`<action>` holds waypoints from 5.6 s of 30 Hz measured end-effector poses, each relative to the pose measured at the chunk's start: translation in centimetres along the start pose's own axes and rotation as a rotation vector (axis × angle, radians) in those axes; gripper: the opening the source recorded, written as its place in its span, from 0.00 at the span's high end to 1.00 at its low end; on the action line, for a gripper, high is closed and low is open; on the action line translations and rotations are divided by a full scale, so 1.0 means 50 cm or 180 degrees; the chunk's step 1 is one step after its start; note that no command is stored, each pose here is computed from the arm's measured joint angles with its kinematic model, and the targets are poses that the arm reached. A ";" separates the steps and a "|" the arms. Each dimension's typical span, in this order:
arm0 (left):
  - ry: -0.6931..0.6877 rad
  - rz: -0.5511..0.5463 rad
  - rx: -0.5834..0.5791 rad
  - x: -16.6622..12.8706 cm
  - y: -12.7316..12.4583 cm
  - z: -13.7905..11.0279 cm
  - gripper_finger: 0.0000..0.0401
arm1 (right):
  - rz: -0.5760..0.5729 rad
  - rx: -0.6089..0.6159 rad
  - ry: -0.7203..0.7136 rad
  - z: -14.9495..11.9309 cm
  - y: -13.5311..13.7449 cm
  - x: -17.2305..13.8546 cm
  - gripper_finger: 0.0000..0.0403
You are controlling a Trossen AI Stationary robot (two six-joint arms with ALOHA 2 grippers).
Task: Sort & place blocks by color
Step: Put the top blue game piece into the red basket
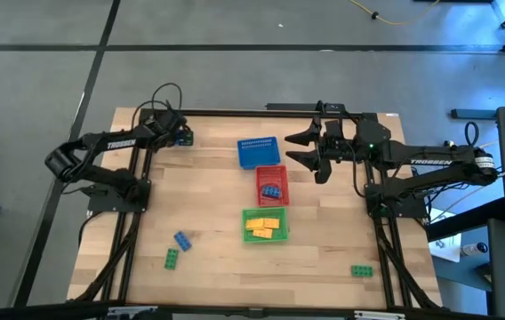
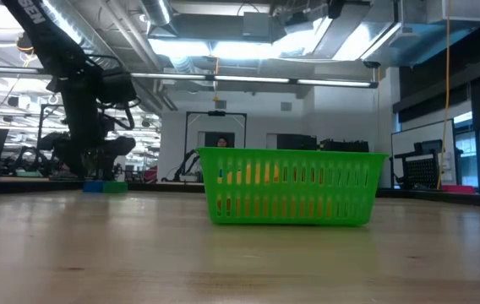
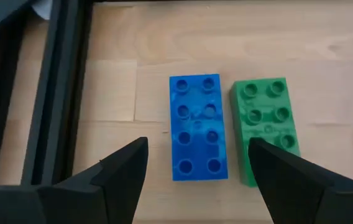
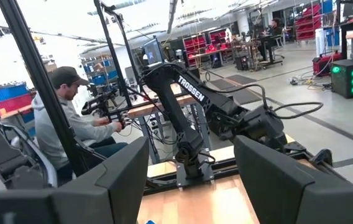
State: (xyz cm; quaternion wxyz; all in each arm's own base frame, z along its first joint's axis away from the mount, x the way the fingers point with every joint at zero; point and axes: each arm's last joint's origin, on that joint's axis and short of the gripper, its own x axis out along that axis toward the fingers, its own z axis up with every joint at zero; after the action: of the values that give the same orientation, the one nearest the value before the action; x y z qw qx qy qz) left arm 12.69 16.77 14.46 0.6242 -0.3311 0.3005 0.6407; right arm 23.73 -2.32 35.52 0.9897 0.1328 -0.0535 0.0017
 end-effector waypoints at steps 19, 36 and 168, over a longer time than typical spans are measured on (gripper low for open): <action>0.0016 0.0182 0.0076 0.019 -0.007 -0.012 0.33 | -0.0006 0.0022 0.0020 -0.001 0.000 0.000 0.40; 0.0096 0.0203 -0.0032 0.031 -0.013 -0.021 0.44 | -0.0006 0.0105 0.0021 -0.001 0.000 0.000 0.40; -0.0009 -0.2622 0.3944 -0.156 -0.564 -0.192 0.68 | 0.0158 0.0062 -0.0542 0.032 0.010 -0.003 0.40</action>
State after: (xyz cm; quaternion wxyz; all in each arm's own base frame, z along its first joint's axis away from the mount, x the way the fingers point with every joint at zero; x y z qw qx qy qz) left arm 41.32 5.52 15.73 0.8865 -0.0034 0.4575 0.0684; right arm 23.40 -2.28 37.17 0.9799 0.1407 -0.1407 0.0155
